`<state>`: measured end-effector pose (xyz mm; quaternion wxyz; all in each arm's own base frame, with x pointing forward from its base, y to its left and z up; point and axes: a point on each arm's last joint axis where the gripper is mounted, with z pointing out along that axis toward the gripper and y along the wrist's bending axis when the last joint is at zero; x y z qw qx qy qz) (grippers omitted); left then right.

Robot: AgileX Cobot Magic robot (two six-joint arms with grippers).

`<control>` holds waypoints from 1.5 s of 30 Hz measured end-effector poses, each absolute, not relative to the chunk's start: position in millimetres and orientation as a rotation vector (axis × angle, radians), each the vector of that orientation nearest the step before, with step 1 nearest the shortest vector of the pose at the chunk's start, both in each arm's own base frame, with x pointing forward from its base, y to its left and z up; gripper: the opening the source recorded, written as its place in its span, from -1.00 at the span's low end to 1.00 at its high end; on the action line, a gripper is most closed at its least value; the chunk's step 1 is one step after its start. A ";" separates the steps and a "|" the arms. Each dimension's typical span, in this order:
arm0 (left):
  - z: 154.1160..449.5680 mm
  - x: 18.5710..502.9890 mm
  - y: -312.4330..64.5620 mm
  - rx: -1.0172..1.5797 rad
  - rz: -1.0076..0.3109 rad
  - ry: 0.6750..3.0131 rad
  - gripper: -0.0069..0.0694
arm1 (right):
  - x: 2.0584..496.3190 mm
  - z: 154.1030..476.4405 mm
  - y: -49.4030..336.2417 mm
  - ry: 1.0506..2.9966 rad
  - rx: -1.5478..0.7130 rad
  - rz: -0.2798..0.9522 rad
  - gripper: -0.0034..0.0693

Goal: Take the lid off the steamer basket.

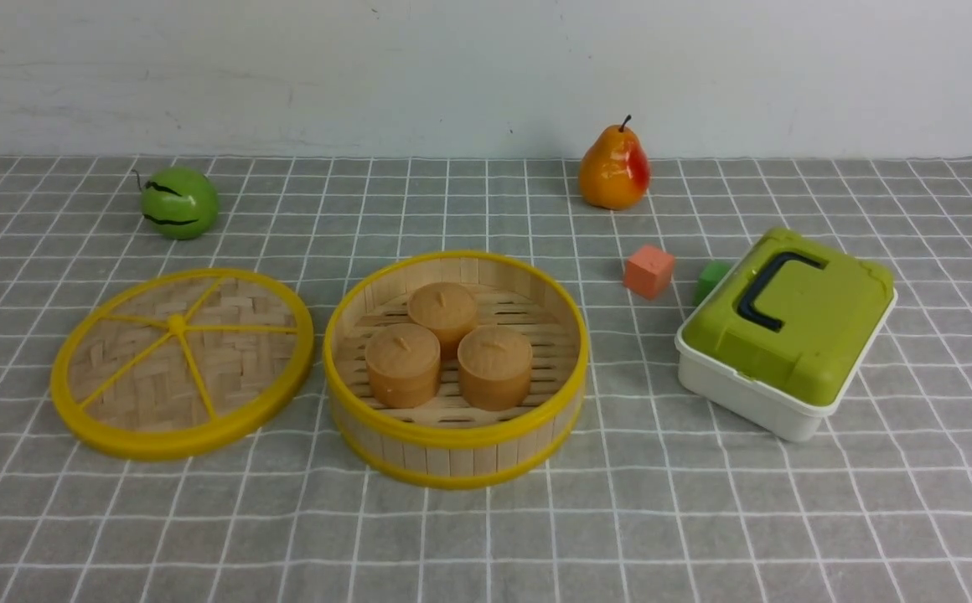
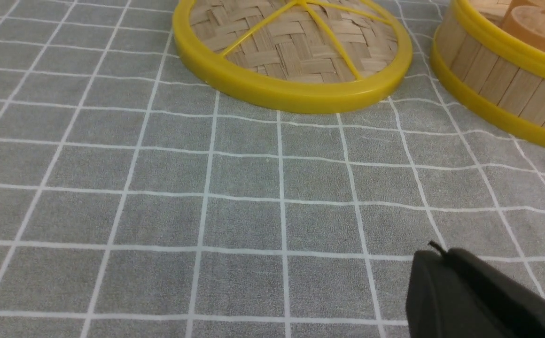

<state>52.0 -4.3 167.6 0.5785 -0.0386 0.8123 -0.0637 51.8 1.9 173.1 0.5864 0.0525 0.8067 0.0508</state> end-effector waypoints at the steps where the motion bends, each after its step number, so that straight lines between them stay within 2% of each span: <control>1: 167.6 51.9 -4.3 -0.090 -0.149 1.900 -0.85 | 51.8 173.1 1.9 1.881 0.122 0.119 -0.24; 45: 167.6 51.9 -4.3 -0.089 -0.148 1.900 -0.80 | 51.8 173.1 1.9 1.881 0.122 0.119 -0.24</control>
